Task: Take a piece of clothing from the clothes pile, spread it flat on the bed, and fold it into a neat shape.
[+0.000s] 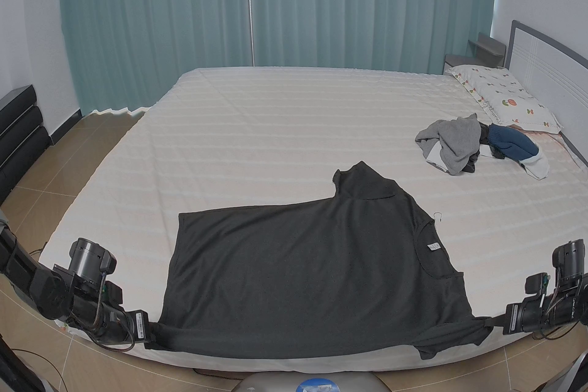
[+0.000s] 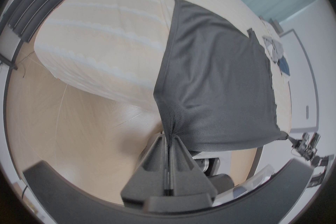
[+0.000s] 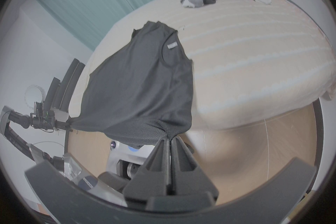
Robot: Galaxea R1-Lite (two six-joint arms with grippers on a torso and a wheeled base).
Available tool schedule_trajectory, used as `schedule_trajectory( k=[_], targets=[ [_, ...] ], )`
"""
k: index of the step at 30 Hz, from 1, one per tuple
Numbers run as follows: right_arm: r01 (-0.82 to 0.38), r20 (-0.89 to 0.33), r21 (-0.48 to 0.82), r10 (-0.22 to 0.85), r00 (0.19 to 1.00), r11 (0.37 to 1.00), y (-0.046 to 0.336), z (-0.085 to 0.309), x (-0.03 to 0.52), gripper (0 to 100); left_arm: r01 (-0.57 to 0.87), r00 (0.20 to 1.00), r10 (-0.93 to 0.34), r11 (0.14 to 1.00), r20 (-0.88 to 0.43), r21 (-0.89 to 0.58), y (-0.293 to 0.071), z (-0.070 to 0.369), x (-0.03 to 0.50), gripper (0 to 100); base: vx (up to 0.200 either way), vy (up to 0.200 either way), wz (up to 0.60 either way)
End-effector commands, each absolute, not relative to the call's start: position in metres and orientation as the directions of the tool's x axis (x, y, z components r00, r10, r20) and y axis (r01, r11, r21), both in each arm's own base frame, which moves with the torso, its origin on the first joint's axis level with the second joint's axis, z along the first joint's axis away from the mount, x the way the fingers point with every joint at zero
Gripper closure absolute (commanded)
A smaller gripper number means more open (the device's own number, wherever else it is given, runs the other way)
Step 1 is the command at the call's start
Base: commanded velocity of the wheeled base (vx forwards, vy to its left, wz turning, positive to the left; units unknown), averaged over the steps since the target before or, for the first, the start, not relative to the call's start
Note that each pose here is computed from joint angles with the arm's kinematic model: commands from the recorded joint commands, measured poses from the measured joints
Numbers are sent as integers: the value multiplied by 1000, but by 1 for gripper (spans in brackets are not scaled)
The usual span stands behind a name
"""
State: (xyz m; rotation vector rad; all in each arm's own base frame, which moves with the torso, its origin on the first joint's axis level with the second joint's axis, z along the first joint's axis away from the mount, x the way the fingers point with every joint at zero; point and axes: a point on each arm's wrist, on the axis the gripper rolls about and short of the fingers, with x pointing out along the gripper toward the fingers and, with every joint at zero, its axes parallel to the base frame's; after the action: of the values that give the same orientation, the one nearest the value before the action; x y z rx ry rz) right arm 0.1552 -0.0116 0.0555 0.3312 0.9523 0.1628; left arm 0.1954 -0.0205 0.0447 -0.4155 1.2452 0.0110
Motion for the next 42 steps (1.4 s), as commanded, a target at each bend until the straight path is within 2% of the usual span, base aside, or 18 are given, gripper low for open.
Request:
schedule_trajectory(
  k=[1,11,20,27,42],
  targets=[
    [-1,-743,355,283,607,935,-12,64,177,100,-270,401,-219,900,-890,-343,-20,56,211,100,0,0,0],
    [1,-721,400,314,618,916,-6,67,219,100,-301,489,-228,862,-842,-408,-23,74,244,100,0,0,0],
    [-20,-713,403,327,620,915,-1,67,239,100,-306,490,-224,861,-842,-407,-22,71,257,100,0,0,0],
    [-18,-665,424,325,672,905,-2,83,255,100,-316,501,-226,851,-835,-420,-24,72,267,100,0,0,0],
    [-19,-657,428,325,680,904,-1,87,247,100,-326,475,-236,848,-848,-419,-23,77,263,100,0,0,0]
  ],
)
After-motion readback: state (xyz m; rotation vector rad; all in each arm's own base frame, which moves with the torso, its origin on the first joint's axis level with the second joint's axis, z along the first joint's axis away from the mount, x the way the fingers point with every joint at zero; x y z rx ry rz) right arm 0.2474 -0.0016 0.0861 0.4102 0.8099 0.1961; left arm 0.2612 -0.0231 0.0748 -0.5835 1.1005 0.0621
